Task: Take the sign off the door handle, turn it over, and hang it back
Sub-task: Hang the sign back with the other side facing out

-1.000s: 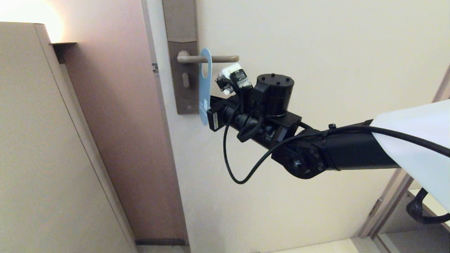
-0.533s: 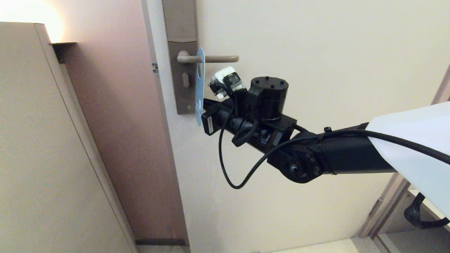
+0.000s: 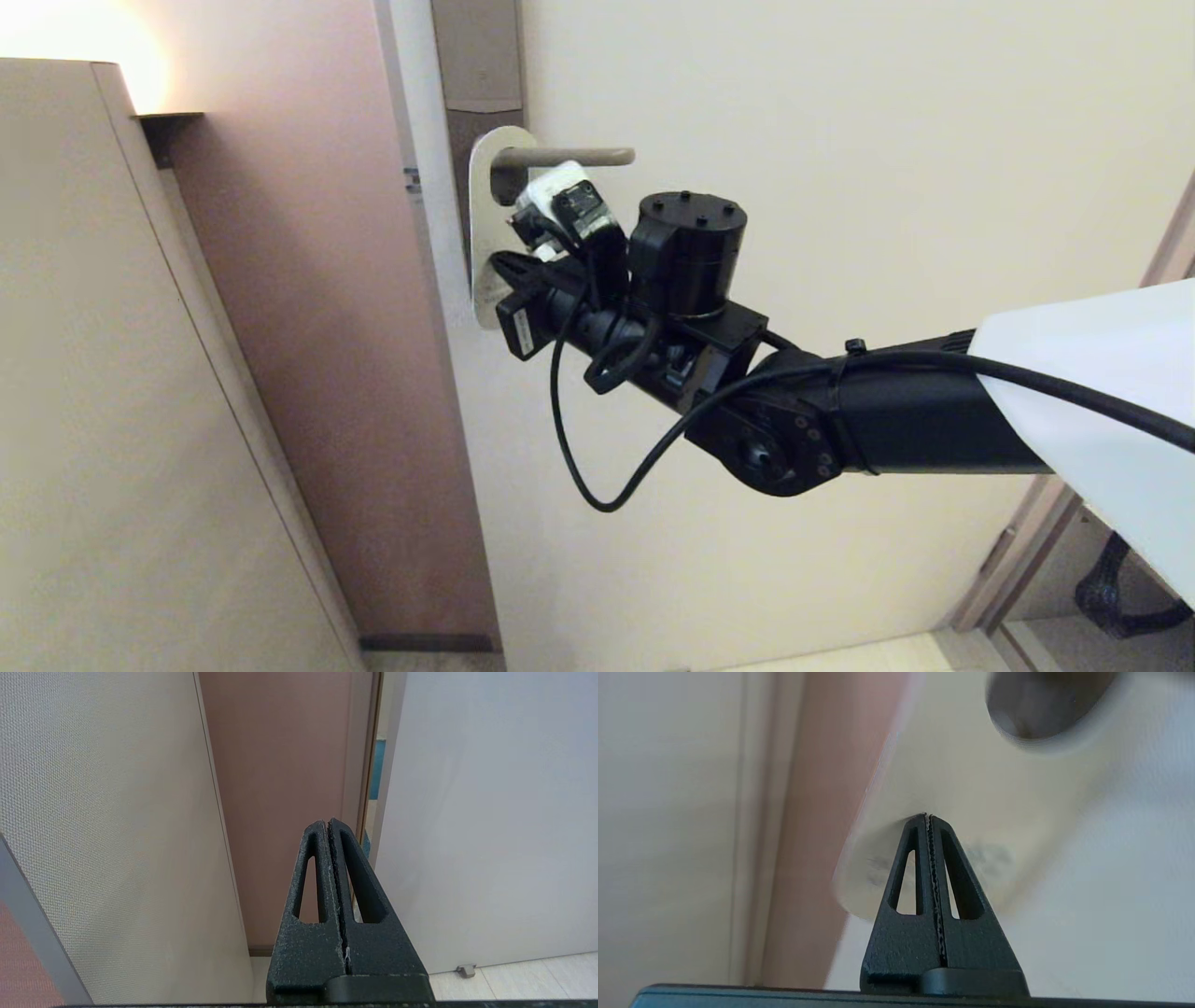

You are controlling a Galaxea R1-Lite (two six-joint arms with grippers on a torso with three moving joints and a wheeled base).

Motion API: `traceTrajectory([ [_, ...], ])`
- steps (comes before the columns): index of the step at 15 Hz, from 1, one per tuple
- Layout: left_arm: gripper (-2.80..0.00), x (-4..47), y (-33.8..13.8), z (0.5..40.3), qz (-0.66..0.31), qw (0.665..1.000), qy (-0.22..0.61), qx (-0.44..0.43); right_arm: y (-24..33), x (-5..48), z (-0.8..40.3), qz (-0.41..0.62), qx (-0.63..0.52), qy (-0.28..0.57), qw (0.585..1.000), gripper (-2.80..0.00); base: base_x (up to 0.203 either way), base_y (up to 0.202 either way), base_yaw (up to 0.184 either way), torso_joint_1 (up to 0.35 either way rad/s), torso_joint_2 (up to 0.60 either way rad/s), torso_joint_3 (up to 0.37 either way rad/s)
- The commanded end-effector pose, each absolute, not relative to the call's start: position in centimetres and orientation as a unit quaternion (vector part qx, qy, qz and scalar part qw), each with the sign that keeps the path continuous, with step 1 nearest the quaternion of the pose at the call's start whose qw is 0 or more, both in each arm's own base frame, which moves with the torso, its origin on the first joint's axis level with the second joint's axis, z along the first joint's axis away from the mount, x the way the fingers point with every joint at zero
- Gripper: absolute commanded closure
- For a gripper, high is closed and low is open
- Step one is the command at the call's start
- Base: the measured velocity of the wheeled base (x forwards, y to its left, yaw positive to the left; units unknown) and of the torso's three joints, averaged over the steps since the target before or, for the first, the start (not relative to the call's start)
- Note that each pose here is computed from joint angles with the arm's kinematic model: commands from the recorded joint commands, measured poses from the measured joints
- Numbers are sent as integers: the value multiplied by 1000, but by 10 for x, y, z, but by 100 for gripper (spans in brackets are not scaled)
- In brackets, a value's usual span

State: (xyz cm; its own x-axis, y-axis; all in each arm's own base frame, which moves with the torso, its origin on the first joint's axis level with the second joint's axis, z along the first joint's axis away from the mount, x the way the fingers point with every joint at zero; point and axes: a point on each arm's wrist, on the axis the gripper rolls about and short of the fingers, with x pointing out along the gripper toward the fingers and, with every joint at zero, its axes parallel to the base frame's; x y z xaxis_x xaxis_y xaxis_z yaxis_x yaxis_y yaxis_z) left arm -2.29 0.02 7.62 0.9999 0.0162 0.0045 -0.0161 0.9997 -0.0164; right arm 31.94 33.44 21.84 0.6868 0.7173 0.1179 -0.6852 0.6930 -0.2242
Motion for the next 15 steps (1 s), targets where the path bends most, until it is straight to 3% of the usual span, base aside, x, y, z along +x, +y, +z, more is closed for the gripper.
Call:
traceTrajectory([
  [1, 0, -23, 0, 76, 8, 1000, -2, -9, 345, 319, 218, 386, -78, -107, 913, 0, 0, 0, 0, 0, 0, 0],
  [15, 0, -23, 0, 76, 8, 1000, -2, -8, 377, 347, 184, 300, -67, -107, 945, 0, 0, 0, 0, 0, 0, 0],
])
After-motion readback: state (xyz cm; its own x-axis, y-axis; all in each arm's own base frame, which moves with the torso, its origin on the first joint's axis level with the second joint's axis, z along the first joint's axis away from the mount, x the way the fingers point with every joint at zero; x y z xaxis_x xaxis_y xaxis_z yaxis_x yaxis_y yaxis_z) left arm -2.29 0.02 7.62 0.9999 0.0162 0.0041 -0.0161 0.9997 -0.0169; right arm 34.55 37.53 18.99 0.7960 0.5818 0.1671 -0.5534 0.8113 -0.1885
